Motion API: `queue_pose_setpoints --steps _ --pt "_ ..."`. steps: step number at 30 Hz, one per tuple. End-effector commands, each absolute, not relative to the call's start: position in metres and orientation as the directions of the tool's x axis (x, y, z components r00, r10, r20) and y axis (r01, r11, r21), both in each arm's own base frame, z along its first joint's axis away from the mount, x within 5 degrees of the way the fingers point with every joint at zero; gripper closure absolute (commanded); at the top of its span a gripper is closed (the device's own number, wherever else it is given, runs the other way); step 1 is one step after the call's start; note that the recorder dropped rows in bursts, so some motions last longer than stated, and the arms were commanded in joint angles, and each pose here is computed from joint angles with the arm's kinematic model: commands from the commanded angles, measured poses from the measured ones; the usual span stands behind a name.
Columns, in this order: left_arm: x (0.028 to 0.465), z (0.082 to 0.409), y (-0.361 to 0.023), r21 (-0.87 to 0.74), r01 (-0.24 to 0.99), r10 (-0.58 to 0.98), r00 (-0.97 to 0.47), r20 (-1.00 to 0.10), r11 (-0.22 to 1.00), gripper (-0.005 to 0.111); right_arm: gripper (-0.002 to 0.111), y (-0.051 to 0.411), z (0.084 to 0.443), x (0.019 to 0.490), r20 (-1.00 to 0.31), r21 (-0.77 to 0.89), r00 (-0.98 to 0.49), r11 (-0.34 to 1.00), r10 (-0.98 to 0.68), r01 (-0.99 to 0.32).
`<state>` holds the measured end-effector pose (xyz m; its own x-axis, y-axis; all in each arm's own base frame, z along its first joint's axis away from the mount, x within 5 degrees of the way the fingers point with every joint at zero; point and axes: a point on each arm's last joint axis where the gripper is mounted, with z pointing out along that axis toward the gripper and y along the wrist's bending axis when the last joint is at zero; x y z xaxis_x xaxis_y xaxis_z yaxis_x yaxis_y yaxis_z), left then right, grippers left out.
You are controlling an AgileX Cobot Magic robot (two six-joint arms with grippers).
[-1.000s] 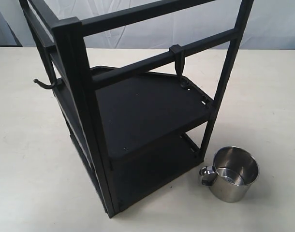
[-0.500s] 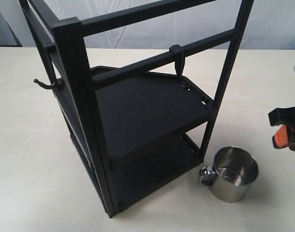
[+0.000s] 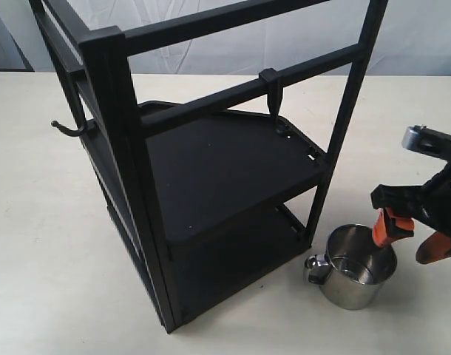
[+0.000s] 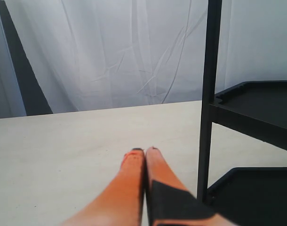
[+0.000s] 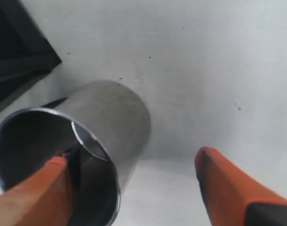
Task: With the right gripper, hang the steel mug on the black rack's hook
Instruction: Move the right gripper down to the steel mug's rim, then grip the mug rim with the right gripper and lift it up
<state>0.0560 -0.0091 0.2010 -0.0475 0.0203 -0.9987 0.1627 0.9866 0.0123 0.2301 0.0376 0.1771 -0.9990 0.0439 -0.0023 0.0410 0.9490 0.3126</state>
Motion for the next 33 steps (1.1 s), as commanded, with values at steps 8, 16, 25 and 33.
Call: queue_pose_setpoints --steps 8,16,25,33 --pt "0.056 0.202 -0.009 0.015 0.167 0.021 -0.038 -0.999 0.986 0.105 0.109 0.065 0.146 0.225 0.18 0.344 -0.977 0.938 -0.116 -0.048" --pt "0.056 0.202 -0.009 0.015 0.167 0.021 -0.038 -0.999 0.986 0.105 0.109 0.068 0.202 0.198 0.093 0.435 -0.978 0.892 -0.184 -0.127" --pt "0.056 0.202 -0.009 0.015 0.167 0.021 -0.038 -0.999 0.986 0.105 0.109 0.092 0.251 0.183 -0.185 0.701 -0.95 0.643 -0.253 -0.308" --pt "0.056 0.202 -0.009 0.015 0.167 0.021 -0.038 -0.999 0.986 0.105 0.109 0.098 0.256 0.187 -0.196 0.768 -0.962 0.58 -0.193 -0.272"
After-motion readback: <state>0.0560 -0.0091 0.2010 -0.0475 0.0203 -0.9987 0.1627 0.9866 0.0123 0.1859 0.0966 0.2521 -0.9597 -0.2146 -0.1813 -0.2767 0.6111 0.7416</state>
